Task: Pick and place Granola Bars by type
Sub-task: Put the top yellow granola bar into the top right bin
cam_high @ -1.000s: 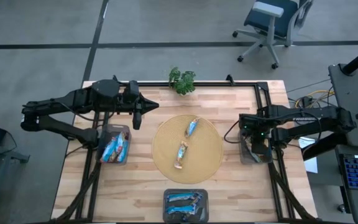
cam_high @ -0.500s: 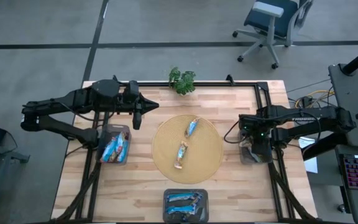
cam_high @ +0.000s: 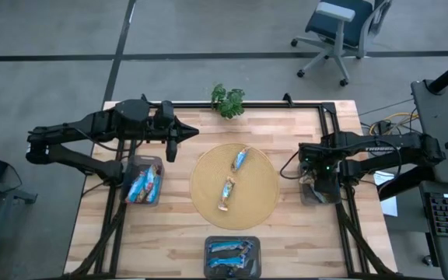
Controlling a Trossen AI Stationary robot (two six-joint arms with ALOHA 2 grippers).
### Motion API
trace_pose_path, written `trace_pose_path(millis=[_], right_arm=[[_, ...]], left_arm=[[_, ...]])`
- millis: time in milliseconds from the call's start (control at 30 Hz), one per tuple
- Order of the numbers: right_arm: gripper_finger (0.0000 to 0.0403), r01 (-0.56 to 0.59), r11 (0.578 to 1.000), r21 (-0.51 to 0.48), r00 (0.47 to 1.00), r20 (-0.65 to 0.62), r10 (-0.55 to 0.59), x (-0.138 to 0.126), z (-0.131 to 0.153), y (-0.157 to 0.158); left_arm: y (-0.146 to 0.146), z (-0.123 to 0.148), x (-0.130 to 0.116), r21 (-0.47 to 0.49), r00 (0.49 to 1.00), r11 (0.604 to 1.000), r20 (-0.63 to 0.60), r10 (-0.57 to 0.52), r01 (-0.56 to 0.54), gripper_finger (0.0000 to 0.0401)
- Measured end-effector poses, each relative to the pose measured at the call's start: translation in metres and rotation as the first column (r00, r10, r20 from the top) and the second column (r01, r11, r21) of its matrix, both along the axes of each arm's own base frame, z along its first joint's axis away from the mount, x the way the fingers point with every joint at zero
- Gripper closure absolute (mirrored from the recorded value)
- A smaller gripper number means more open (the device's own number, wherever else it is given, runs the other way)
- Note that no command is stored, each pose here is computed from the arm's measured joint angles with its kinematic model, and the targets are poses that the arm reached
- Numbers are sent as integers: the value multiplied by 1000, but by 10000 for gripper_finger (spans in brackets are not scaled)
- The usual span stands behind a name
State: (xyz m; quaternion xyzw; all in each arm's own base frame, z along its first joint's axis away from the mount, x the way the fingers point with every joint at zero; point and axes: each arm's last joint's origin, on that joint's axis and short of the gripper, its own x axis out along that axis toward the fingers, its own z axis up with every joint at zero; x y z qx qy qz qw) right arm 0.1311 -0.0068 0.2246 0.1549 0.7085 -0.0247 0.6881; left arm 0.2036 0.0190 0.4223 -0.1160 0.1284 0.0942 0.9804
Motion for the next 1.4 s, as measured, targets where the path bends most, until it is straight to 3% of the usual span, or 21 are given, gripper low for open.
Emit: trace_pose_path(millis=[667,967,1200,1400], right_arm=[[271,-6,996,91,998,70,0,6,-8,6],[274,-11,997,74,999,52,7,4,-13,6],[252,36,999,-26,999,31,-35,3,-16,3],[209,36,999,-32,999,33,-35,3,-17,3]], left_arm=[[0,0,0,1,1000,1000,0,-1,1,401],[0,0,0,13,1000,1000,-2,-3,3,401],[0,0,0,13,1000,1000,-3,-3,3,401],[0,0,0,15,1000,1000,-3,-3,3,401]])
